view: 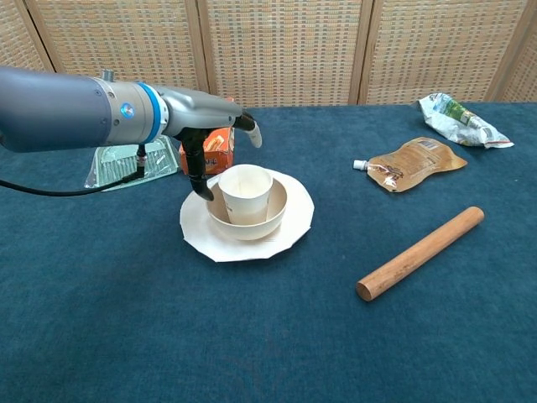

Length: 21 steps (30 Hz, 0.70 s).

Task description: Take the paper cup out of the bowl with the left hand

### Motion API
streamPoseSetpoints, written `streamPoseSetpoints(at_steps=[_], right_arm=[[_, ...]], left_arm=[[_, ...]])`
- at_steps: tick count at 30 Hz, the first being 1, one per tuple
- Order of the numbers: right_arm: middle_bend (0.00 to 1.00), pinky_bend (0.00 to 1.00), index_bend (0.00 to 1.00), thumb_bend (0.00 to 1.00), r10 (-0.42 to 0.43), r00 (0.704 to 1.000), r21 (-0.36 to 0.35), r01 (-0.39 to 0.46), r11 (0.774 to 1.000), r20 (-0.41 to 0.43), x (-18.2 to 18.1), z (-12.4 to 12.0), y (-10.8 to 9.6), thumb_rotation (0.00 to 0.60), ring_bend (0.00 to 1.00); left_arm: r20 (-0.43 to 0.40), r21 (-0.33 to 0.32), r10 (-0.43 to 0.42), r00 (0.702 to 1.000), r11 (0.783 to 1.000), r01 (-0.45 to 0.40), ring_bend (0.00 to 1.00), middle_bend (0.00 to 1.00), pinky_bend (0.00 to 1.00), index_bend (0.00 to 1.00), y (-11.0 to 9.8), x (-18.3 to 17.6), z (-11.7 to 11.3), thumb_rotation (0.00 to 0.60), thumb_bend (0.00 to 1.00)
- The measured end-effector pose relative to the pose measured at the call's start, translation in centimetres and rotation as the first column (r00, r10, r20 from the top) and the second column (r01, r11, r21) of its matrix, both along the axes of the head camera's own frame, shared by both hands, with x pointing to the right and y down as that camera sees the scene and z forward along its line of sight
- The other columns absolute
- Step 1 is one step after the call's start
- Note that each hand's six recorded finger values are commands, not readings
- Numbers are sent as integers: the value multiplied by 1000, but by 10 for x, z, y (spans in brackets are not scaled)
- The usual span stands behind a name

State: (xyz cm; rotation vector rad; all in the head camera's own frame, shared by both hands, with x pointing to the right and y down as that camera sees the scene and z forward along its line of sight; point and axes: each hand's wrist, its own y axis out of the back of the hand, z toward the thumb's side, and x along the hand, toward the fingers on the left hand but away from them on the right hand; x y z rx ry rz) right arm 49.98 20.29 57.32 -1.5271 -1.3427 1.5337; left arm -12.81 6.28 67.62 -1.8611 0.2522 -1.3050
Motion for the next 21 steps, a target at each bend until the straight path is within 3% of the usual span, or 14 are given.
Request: streamPoseSetpoints(at_steps=[5, 11, 21], right_arm=[[0, 0, 0, 126, -2, 1000, -3, 2, 1000, 1, -1, 0, 1, 600, 0], [0, 0, 0, 126, -1, 1000, 5, 1, 1000, -1, 0, -2, 1, 600, 0], [0, 0, 0, 126, -7, 1000, 1, 7, 1000, -6, -2, -2, 2, 600, 0]], left_arm=[[8, -11, 12, 1000, 1000, -12, 0, 0, 0, 261, 4, 13, 9, 600, 143], [-2, -12, 8, 1000, 1000, -8, 0, 0, 0, 433, 7, 18, 10, 600, 328], [-69, 22, -35, 997, 999, 37, 0, 0, 0, 437, -4, 6, -13, 600, 340]])
